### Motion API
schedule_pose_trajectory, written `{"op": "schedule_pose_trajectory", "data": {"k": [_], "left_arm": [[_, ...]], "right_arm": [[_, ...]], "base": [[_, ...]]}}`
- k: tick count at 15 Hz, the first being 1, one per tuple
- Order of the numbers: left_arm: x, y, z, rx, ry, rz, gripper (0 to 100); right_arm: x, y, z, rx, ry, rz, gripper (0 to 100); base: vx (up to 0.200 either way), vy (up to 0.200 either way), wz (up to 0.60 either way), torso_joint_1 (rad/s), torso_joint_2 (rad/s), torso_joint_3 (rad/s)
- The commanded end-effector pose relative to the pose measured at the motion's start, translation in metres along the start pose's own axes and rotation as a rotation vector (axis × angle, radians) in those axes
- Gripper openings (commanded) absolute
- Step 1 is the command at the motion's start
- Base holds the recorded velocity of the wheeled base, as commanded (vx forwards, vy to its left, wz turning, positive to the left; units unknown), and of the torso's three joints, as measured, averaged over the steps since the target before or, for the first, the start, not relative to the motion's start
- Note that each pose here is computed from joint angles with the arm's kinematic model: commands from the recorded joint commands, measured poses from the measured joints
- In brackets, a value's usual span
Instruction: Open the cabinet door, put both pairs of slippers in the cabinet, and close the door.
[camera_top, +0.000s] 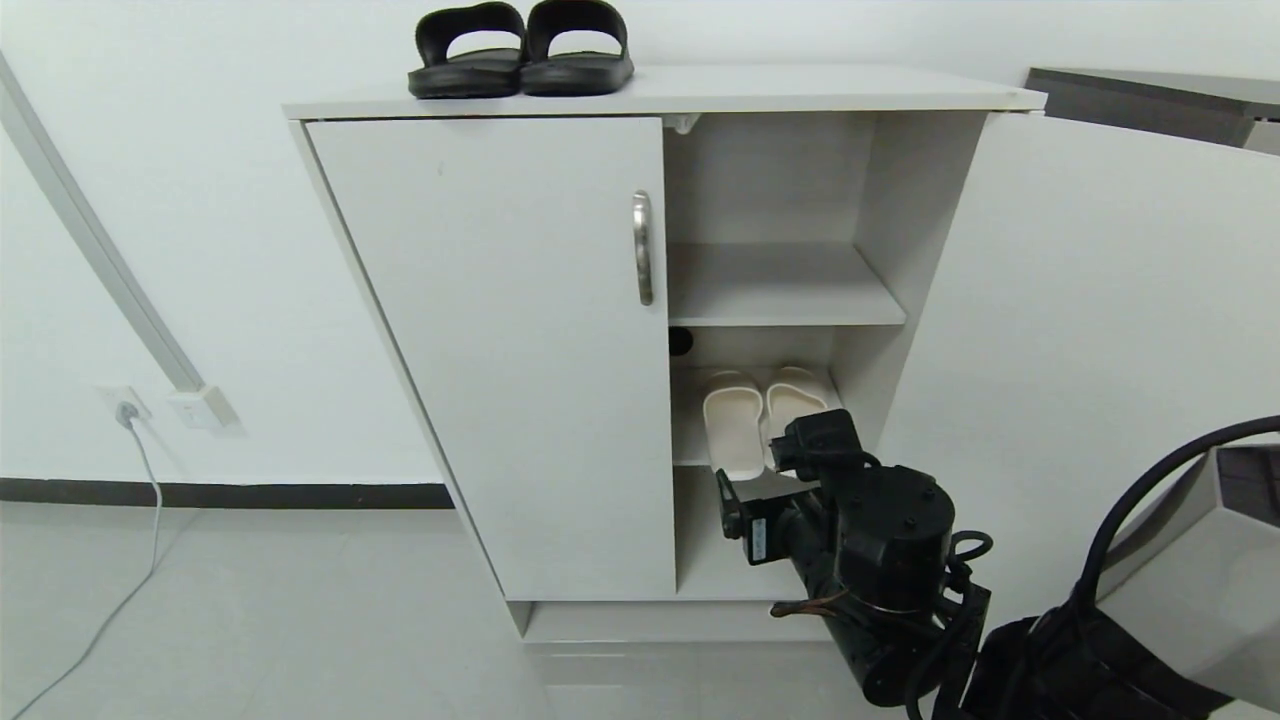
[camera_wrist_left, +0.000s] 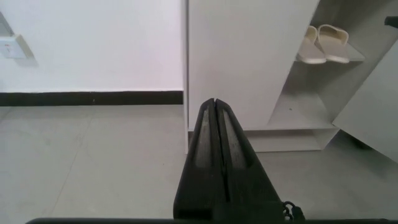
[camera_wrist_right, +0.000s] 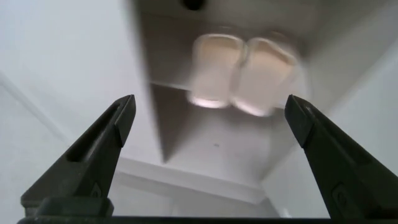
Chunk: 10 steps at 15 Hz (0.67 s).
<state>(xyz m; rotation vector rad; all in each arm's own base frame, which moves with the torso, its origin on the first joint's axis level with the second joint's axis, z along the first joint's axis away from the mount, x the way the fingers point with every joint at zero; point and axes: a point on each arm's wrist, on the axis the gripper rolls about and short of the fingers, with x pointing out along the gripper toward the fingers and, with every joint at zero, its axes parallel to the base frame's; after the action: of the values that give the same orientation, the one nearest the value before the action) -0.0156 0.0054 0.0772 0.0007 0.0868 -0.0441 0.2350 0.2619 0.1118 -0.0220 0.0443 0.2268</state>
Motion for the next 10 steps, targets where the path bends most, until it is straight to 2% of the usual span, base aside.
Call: {"op": "schedule_pose_trajectory", "data": {"k": [1, 8, 9, 10], "left_arm": [[0.0001, 0.0000, 0.0002, 0.000, 0.000, 0.002, 0], [0.0001, 0.0000, 0.0000, 0.000, 0.002, 0.002, 0], [0.0001, -0.0001, 0.0000, 0.015, 0.002, 0.000, 0], [0.0001, -0.0001, 0.0000, 0.050, 0.002, 0.000, 0]], "right_arm": [[0.0003, -0.0008, 0.0003, 0.001, -0.001, -0.002, 100], [0.0000, -0.0011, -0.0004, -0.001, 0.001, -0.002, 100], [0.0000, -0.0011, -0.0004, -0.001, 0.001, -0.002, 100], [-0.0005, -0.0015, -0.0004, -0.002, 0.001, -0.002, 100]], "base": [[0.000, 0.200, 0.00, -0.002, 0.00, 0.007], [0.000, 0.200, 0.00, 0.000, 0.00, 0.002], [0.000, 0.200, 0.00, 0.002, 0.00, 0.002], [0.000, 0.200, 0.00, -0.002, 0.00, 0.002]]}}
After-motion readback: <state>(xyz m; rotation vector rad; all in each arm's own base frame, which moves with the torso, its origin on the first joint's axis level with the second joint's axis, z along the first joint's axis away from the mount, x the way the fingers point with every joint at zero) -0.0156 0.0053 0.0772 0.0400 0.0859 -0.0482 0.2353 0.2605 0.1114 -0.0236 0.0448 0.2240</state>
